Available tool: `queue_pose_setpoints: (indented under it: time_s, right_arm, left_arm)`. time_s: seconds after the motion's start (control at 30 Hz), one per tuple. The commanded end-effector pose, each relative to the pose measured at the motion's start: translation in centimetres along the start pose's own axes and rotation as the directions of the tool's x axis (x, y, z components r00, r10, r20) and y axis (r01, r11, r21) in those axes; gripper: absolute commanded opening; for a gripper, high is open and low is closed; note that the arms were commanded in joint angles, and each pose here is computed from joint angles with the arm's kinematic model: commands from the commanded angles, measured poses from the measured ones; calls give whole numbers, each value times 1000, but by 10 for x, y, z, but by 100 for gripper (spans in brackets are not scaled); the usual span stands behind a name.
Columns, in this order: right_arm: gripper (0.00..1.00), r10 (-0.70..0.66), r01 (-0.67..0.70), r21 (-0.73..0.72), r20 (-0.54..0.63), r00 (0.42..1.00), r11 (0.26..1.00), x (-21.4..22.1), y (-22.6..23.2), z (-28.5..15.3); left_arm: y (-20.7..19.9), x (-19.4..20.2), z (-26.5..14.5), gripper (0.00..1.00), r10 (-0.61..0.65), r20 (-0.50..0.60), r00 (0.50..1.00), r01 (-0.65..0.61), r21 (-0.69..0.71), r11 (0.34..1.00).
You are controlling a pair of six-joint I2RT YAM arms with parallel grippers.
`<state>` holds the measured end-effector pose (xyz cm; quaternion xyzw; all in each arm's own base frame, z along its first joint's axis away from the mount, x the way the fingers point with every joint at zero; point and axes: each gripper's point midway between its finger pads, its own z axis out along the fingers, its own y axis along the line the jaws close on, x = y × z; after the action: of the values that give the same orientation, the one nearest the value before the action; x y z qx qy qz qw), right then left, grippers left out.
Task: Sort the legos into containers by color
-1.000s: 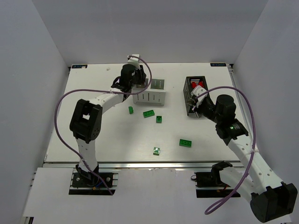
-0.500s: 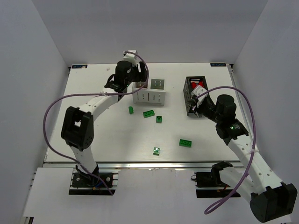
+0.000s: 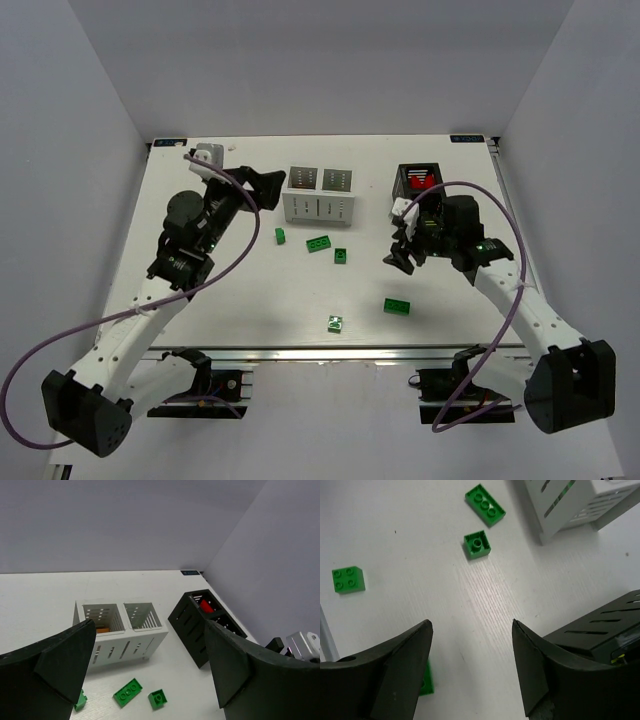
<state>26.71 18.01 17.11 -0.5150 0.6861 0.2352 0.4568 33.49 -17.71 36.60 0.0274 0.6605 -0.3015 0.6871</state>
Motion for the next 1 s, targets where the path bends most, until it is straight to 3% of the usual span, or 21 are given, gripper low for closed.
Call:
queue_pose_setpoints:
  time_s: [0.0,0.1,0.23,0.43,0.7,0.97]
  right_arm:
    - [70,-46,46,-15,-25,999,999,0,-1,-4]
    - [70,-56,58,24,-68,996,998,13,-6,-5]
    - [71,-81,74,-55,-133,988,996,40,14,-6]
    - [71,-45,32,-59,-230,972,998,79,21,-1]
    - [72,-5,-10,-50,-299,954,999,90,21,12]
    - [76,24,-21,13,-438,898,1000,113,19,32]
  left_arm:
    - [2,23,-1,98,39,-71,997,-38,18,999]
    - [14,30,-4,98,75,-101,992,-79,-30,996]
    - [27,35,-1,98,103,-134,986,-116,-89,989]
    - [29,24,-7,98,124,-95,988,-134,-106,985]
    - [35,23,-8,98,146,-91,985,-157,-132,979]
    - [36,25,-7,98,153,-96,984,-165,-134,977]
